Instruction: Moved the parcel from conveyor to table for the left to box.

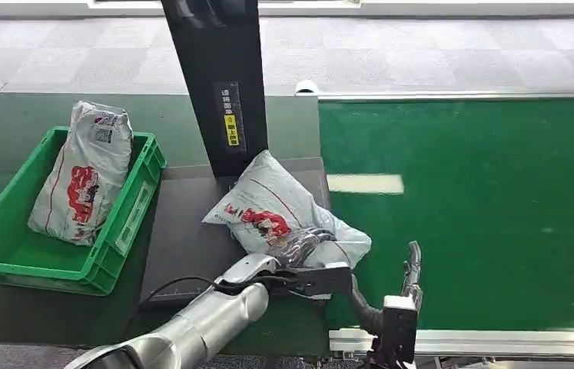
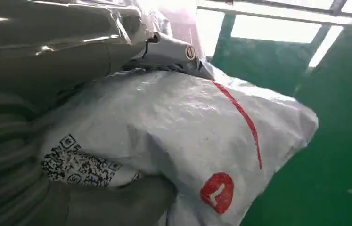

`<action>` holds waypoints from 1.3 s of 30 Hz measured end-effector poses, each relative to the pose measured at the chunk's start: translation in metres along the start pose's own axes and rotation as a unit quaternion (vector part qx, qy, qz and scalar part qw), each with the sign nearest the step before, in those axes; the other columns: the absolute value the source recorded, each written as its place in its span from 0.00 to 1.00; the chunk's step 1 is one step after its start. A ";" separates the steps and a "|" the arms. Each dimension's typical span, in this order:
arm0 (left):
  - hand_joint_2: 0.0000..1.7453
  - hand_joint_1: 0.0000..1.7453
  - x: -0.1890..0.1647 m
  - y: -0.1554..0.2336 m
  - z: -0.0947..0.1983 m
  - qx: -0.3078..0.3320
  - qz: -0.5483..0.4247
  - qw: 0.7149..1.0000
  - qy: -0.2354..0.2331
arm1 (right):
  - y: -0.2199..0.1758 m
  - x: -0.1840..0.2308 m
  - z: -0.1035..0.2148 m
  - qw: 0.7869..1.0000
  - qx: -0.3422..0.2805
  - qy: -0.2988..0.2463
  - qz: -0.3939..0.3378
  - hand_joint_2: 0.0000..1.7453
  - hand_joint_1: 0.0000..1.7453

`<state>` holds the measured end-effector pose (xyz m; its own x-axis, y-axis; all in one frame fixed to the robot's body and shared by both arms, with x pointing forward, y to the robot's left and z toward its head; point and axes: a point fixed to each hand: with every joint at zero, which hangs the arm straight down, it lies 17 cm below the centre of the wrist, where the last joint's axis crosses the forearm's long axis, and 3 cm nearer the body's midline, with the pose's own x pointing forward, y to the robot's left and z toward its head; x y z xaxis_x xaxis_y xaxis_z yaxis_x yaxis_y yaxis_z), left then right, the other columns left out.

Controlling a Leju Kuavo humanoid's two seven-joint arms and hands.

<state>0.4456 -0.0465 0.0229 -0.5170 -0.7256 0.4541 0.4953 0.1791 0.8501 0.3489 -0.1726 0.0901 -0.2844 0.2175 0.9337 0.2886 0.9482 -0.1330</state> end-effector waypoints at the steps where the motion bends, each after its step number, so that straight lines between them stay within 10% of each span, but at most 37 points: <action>1: 1.00 1.00 -0.001 0.007 -0.001 0.018 0.016 1.000 0.001 | 0.001 0.000 0.001 1.000 0.002 0.001 0.000 1.00 0.00; 12: 1.00 1.00 -0.017 0.162 0.033 0.314 0.196 0.927 -0.061 | -0.002 -0.012 0.017 1.000 0.010 0.022 0.002 1.00 0.00; 18: 1.00 1.00 0.038 0.307 0.170 0.578 0.093 0.795 -0.160 | -0.011 -0.024 0.039 0.999 0.009 0.040 0.022 1.00 0.00; 22: 1.00 1.00 0.066 0.336 0.261 0.678 0.032 0.703 -0.214 | -0.012 -0.026 0.043 0.999 0.002 0.049 0.021 1.00 0.00; 28: 1.00 1.00 0.062 0.351 0.315 0.726 0.015 0.653 -0.217 | -0.012 -0.026 0.043 0.998 -0.006 0.055 0.016 1.00 0.00; 33: 1.00 1.00 -0.013 0.375 0.340 0.766 0.056 0.626 -0.133 | -0.012 -0.033 0.046 0.997 -0.009 0.080 0.006 1.00 0.00; 39: 1.00 1.00 -0.212 0.402 0.306 0.710 0.027 0.691 0.134 | -0.003 -0.036 0.049 0.994 0.004 0.109 -0.012 1.00 0.00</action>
<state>0.5403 0.3824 0.3500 -0.2829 -0.7548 0.5918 -0.7733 0.5445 0.3249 0.3135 -0.1723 0.0404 -0.0866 0.1413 0.9862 0.2761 0.9545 -0.1125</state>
